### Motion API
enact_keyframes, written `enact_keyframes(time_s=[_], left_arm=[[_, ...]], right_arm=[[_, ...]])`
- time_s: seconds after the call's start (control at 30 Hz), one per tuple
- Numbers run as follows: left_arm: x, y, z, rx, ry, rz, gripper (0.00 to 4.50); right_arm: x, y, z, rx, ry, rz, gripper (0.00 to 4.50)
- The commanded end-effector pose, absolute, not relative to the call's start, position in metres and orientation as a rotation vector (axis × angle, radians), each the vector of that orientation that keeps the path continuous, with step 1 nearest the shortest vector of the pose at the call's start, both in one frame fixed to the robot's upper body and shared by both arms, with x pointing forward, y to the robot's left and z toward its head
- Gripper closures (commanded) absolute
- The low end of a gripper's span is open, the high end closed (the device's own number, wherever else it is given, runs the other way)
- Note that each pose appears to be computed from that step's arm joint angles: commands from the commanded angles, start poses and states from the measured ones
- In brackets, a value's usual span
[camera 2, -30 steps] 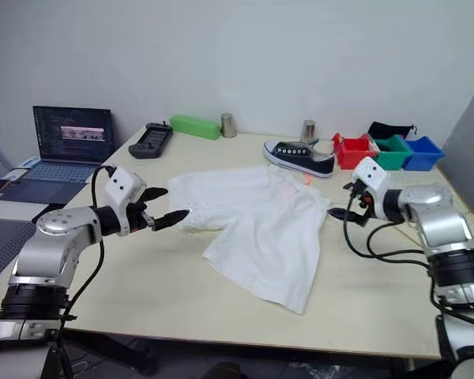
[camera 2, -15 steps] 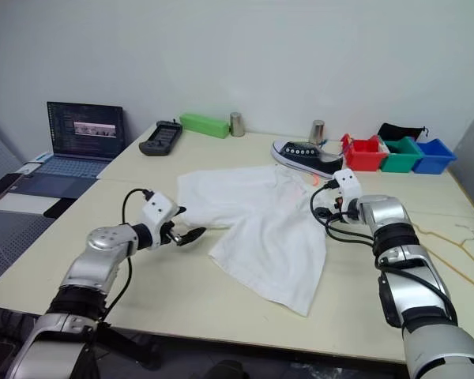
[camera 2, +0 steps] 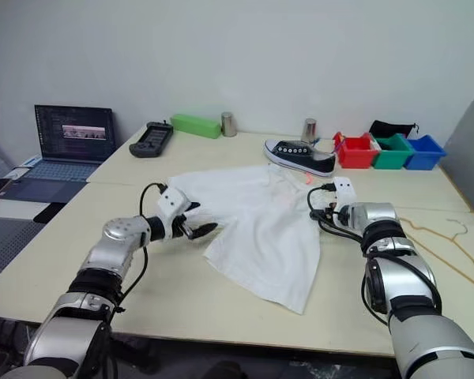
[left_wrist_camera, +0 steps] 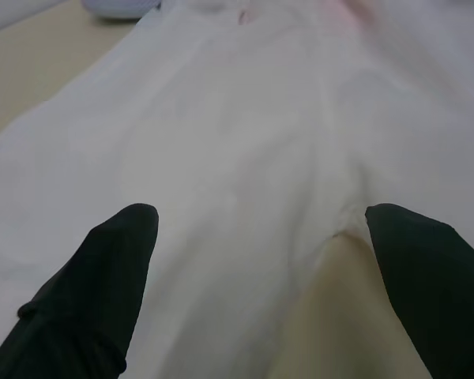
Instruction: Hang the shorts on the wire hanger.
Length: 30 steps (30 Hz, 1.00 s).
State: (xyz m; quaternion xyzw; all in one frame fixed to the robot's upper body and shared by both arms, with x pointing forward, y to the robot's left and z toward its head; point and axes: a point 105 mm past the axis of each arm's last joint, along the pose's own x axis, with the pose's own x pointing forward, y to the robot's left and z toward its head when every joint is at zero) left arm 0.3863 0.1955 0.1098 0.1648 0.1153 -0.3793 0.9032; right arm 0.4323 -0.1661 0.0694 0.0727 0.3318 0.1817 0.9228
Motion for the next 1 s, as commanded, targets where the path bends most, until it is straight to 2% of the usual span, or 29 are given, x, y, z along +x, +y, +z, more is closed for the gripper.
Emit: enact_keyframes(time_s=[0.03,0.13,0.3,0.33,0.5,0.63,0.73,0.83,0.93,1.0], left_arm=[[0.367,0.194,0.156,0.338,0.174,-0.897,0.00],[0.358,0.197,0.147,0.411,0.228,-0.917,0.00],[0.359,0.199,0.134,0.443,0.232,-0.859,0.00],[0.359,0.198,0.133,0.436,0.228,-0.852,0.00],[0.352,0.196,0.125,0.419,0.238,-0.863,0.00],[0.352,0.198,0.119,0.418,0.246,-0.852,0.00],[0.357,0.200,0.119,0.416,0.237,-0.832,0.00],[0.364,0.199,0.123,0.426,0.214,-0.816,0.00],[0.369,0.201,0.128,0.441,0.188,-0.795,0.00],[0.371,0.208,0.129,0.472,0.183,-0.769,0.00]], right_arm=[[0.446,-0.168,0.095,0.174,0.586,0.350,2.19],[0.447,-0.172,0.093,0.192,0.579,0.317,2.90],[0.443,-0.187,0.087,0.237,0.597,0.261,4.34],[0.441,-0.192,0.087,0.251,0.603,0.252,4.43],[0.428,-0.214,0.087,0.316,0.651,0.238,4.43],[0.406,-0.225,0.090,0.361,0.688,0.248,4.43],[0.392,-0.222,0.099,0.310,0.659,0.285,4.43],[0.389,-0.212,0.107,0.264,0.619,0.326,4.43],[0.392,-0.197,0.114,0.275,0.597,0.387,3.89],[0.397,-0.191,0.118,0.266,0.587,0.399,3.35]])
